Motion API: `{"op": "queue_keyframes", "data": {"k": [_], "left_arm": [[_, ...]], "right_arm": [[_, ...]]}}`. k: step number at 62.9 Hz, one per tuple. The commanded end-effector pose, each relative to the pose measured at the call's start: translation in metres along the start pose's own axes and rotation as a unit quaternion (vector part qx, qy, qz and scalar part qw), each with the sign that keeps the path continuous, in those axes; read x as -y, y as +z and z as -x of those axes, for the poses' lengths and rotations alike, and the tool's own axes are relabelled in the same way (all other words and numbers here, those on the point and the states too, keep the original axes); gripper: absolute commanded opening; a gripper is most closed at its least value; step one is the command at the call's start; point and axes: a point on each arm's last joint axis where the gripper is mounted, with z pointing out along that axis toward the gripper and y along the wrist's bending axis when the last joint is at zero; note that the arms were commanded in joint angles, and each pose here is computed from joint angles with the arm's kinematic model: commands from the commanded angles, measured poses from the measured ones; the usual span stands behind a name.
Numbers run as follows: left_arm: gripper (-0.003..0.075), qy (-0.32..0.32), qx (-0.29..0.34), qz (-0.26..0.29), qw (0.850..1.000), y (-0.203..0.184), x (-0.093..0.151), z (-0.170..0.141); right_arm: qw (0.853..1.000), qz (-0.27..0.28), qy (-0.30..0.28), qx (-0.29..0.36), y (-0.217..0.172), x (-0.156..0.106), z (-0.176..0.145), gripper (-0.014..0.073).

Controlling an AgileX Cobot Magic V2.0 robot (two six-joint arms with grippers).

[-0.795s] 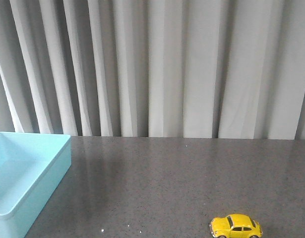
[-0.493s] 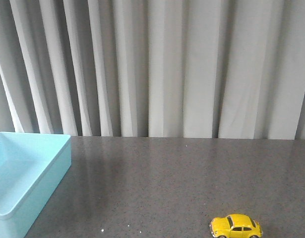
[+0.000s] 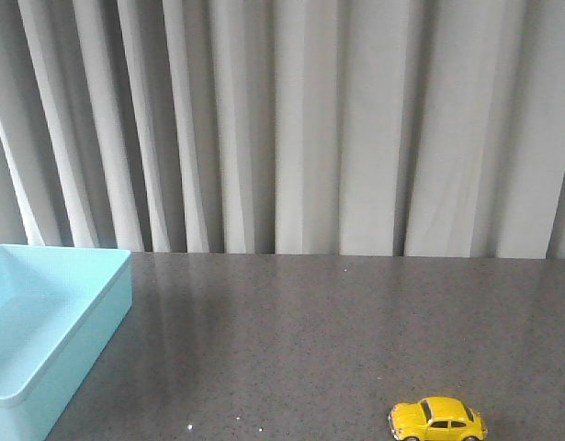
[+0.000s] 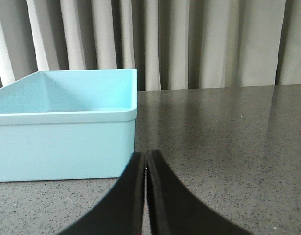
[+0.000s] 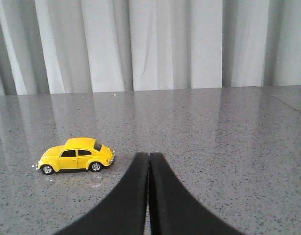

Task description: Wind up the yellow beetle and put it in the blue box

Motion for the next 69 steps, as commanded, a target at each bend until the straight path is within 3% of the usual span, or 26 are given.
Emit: {"op": "queue_keyframes", "data": {"k": [1,69], "left_arm": [[-0.0005,-0.007,0.043,-0.005,0.999,-0.0012,0.0009,0.0097],[-0.0005,-0.006,0.058,-0.006,0.998,-0.0018,0.0013,0.0138]], "right_arm": [[0.999,-0.001,-0.006,0.041,-0.0006,-0.0001,0.0063,-0.0005],[0.999,0.0,0.007,0.048,-0.0009,-0.0002,0.0083,-0.0004]]}}
